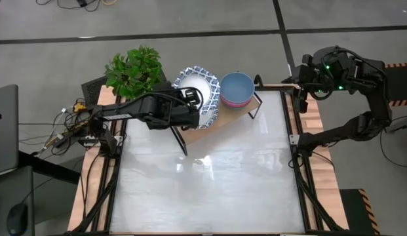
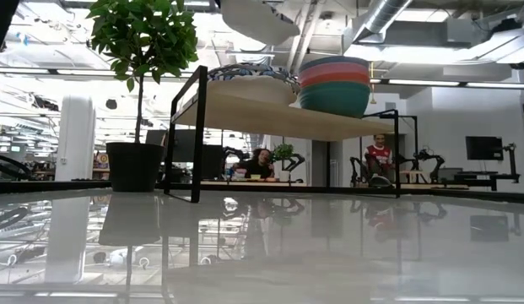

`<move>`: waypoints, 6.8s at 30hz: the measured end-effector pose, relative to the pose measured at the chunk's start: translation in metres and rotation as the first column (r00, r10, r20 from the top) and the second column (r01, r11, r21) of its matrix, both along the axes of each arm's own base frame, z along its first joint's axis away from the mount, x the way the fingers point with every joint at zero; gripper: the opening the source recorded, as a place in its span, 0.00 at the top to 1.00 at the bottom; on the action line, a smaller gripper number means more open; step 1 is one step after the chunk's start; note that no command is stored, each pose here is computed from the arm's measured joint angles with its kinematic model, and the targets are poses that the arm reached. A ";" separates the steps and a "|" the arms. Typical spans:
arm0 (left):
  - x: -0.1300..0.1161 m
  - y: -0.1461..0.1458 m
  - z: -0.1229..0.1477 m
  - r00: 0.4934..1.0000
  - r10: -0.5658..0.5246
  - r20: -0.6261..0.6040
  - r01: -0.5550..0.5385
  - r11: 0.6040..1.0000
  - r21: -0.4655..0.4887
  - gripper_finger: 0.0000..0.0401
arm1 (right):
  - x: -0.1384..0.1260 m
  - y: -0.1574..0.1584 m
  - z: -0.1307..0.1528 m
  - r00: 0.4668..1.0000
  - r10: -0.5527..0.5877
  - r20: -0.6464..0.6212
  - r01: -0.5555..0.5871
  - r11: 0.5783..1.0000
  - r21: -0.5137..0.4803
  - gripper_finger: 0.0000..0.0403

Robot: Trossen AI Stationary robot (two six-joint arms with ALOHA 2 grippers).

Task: Place and stack bowls onto a shelf
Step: Stack the white and blue patterned bowl on the white and blue patterned bowl on the shelf, then return to Home Position

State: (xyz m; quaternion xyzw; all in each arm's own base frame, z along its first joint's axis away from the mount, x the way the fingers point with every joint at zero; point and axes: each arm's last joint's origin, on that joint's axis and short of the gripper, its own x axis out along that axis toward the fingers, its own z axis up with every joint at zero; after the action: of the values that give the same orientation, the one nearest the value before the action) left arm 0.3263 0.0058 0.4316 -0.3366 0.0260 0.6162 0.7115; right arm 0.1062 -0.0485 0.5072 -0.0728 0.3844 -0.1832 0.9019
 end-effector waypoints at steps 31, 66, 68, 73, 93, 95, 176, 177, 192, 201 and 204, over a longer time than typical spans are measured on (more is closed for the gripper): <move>-0.024 -0.047 0.015 0.979 -0.127 0.158 0.157 0.969 -0.191 1.00 | 0.000 0.000 0.000 1.000 -0.001 0.001 0.001 1.000 0.002 0.63; -0.046 0.027 -0.101 0.884 -0.132 0.448 0.209 0.969 -0.128 1.00 | 0.005 -0.002 -0.001 1.000 0.001 -0.009 -0.001 1.000 -0.007 0.63; -0.044 0.030 -0.106 0.895 -0.127 0.428 0.205 0.968 -0.142 1.00 | 0.005 -0.002 -0.001 1.000 -0.005 -0.007 0.004 1.000 -0.003 0.63; -0.046 0.035 -0.111 0.909 -0.084 0.408 0.172 0.968 -0.185 1.00 | 0.005 -0.002 -0.001 1.000 -0.015 0.000 0.015 1.000 0.007 0.63; -0.037 0.035 -0.128 0.939 -0.086 0.332 0.167 0.960 -0.223 0.87 | 0.005 -0.002 -0.001 1.000 -0.010 -0.004 0.010 1.000 0.003 0.63; -0.038 0.035 -0.128 0.944 -0.095 0.317 0.167 0.964 -0.209 0.81 | 0.005 -0.002 -0.001 1.000 -0.010 -0.004 0.010 1.000 0.003 0.63; -0.129 -0.021 -0.026 0.487 -0.871 -0.065 0.827 0.436 0.354 0.27 | -0.003 0.004 -0.019 0.924 0.163 0.345 -0.238 0.953 0.188 0.63; -0.133 -0.025 -0.027 0.470 -0.879 -0.077 0.826 0.408 0.389 0.27 | -0.007 0.006 -0.026 0.918 0.148 0.368 -0.228 0.956 0.187 0.63; -0.193 -0.041 -0.118 0.469 -0.879 0.091 0.715 0.438 0.545 0.27 | -0.062 0.035 -0.114 0.667 0.036 0.744 -0.242 0.955 0.170 0.63; -0.222 -0.035 -0.154 0.251 -0.961 0.120 0.746 0.271 0.609 0.27 | -0.056 0.032 -0.169 0.596 -0.026 0.802 -0.262 0.938 0.225 0.63; -0.231 -0.033 -0.169 0.205 -0.965 0.161 0.742 0.261 0.618 0.27 | -0.048 0.028 -0.193 0.579 -0.062 0.813 -0.279 0.922 0.269 0.63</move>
State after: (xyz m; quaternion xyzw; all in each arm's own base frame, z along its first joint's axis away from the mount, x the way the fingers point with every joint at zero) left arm 0.0954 -0.0269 0.2630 -0.2530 -0.1074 -0.0302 0.9610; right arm 0.0585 -0.0206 0.3143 0.1652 -0.0461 -0.0635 0.9831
